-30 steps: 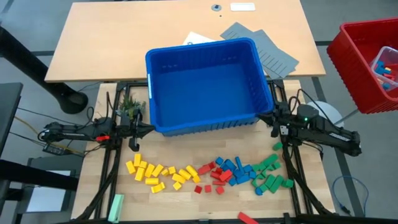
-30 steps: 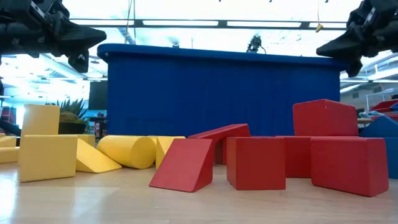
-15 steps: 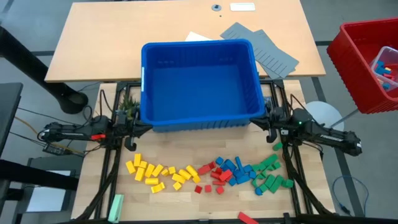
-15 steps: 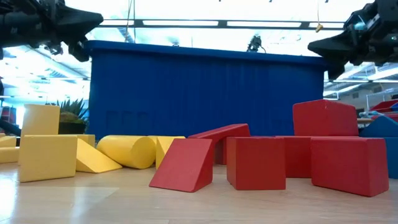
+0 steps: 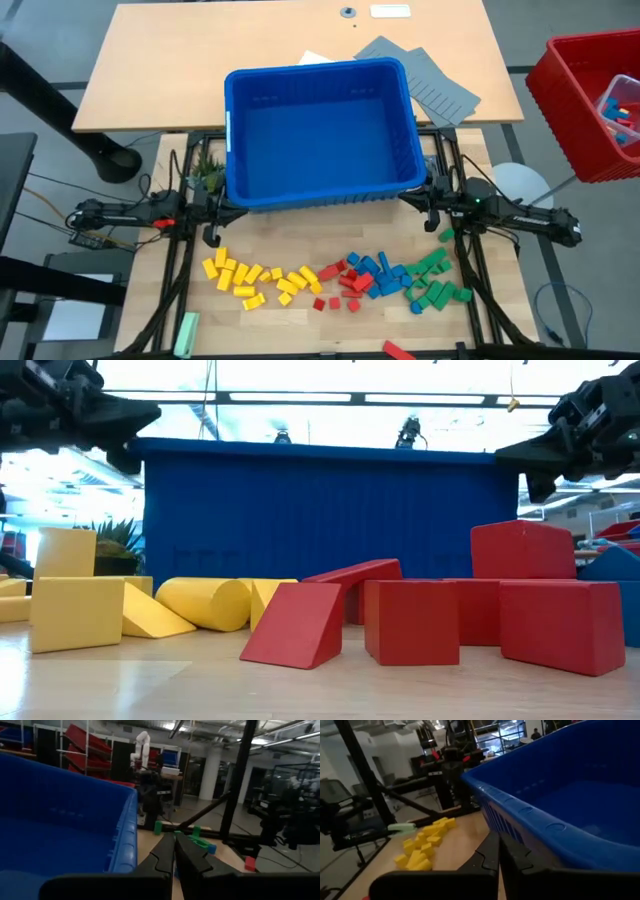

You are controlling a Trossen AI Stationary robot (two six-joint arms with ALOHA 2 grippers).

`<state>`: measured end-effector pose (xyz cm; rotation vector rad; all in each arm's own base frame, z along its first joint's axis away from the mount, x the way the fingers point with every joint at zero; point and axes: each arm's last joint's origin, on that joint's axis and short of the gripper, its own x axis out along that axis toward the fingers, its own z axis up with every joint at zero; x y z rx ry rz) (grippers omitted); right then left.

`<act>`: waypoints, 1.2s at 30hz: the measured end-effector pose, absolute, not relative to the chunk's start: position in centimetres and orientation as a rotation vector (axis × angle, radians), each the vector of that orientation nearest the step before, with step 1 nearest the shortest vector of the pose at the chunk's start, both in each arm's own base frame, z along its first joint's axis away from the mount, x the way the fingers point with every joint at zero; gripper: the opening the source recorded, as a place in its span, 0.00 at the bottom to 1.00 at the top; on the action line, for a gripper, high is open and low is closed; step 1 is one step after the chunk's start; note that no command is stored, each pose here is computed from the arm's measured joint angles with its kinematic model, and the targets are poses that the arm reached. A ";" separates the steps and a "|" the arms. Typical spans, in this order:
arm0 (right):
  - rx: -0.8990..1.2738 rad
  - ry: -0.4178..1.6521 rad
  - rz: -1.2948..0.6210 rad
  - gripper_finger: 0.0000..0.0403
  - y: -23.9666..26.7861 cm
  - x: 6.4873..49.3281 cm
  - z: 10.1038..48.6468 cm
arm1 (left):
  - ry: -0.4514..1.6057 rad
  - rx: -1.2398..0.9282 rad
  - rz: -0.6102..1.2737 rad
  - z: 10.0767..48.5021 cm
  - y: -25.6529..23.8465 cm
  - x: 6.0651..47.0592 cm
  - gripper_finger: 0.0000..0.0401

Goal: Sort blocks
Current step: Return to Home Position

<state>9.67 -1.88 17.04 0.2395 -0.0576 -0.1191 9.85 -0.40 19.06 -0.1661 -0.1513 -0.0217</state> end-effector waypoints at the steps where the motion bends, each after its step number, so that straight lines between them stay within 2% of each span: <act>1: 0.236 -0.062 -0.121 0.01 -1.9 9.7 17.1 | -0.157 -0.171 -0.029 18.5 -0.4 9.8 0.06; 36: 0.224 -0.064 -0.103 0.01 -1.8 9.7 17.1 | -0.118 -0.193 -0.030 17.7 -0.4 9.6 0.06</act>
